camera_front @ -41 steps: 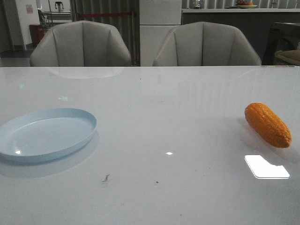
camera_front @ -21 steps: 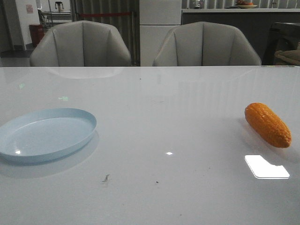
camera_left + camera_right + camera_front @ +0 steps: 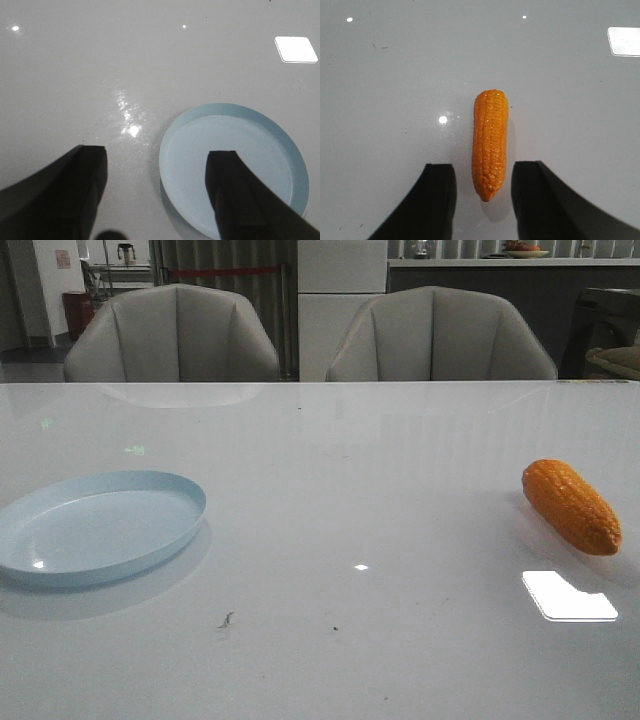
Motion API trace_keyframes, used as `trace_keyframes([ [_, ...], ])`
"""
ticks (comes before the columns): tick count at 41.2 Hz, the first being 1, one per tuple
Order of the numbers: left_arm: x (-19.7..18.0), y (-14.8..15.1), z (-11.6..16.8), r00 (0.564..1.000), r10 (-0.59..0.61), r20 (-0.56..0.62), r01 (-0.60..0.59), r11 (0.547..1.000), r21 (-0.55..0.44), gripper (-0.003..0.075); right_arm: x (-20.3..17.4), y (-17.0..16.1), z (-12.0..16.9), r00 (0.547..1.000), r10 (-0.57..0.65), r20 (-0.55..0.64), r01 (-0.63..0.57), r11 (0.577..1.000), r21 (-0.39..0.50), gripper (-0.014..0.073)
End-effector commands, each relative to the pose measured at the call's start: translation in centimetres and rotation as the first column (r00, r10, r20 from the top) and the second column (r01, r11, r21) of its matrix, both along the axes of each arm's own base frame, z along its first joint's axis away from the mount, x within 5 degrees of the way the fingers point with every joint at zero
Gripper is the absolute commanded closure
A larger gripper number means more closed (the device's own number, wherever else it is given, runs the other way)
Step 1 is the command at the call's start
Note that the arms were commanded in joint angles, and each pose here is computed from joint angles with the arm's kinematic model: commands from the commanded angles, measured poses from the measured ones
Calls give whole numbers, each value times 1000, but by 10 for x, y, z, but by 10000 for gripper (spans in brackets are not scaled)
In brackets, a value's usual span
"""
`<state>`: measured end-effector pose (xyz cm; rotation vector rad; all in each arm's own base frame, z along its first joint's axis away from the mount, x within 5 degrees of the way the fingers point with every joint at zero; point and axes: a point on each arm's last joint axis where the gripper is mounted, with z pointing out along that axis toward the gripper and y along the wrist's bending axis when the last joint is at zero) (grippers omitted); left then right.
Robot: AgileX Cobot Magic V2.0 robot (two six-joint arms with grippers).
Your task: Place corn on plate with both arms
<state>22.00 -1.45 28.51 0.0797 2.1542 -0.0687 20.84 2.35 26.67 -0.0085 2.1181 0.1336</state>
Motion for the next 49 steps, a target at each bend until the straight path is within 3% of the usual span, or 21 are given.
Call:
trace_keyframes([
  [1, 7, -1, 16, 995, 13, 100, -11, 1000, -19, 191, 5, 1, 21, 992, 1, 126, -3, 1000, 13, 202],
  [10, 12, -1, 13, 996, 20, 82, -17, 999, -38, 192, 5, 1, 20, 994, 1, 112, -3, 1000, 12, 202],
  [21, 37, -5, 9, 998, -1, -56, -1, 999, -36, 192, 4, 1, 17, 997, 3, 81, -3, 1000, 9, 197],
  [29, 62, -6, 15, 997, -8, -82, 5, 999, -37, 192, 3, 1, 16, 998, 3, 69, -3, 1000, 7, 106],
  [35, 78, -8, 16, 995, -12, -103, 8, 999, -37, 192, 3, 1, 16, 998, 3, 70, -3, 1000, 8, 96],
  [43, 108, -11, 0, 974, -26, -224, 19, 999, -36, 192, 3, 1, 16, 998, 3, 70, -3, 1000, 8, 96],
  [49, 132, -13, -17, 936, -44, -350, 33, 999, -39, 192, 3, 1, 16, 998, 3, 70, -3, 1000, 8, 96],
])
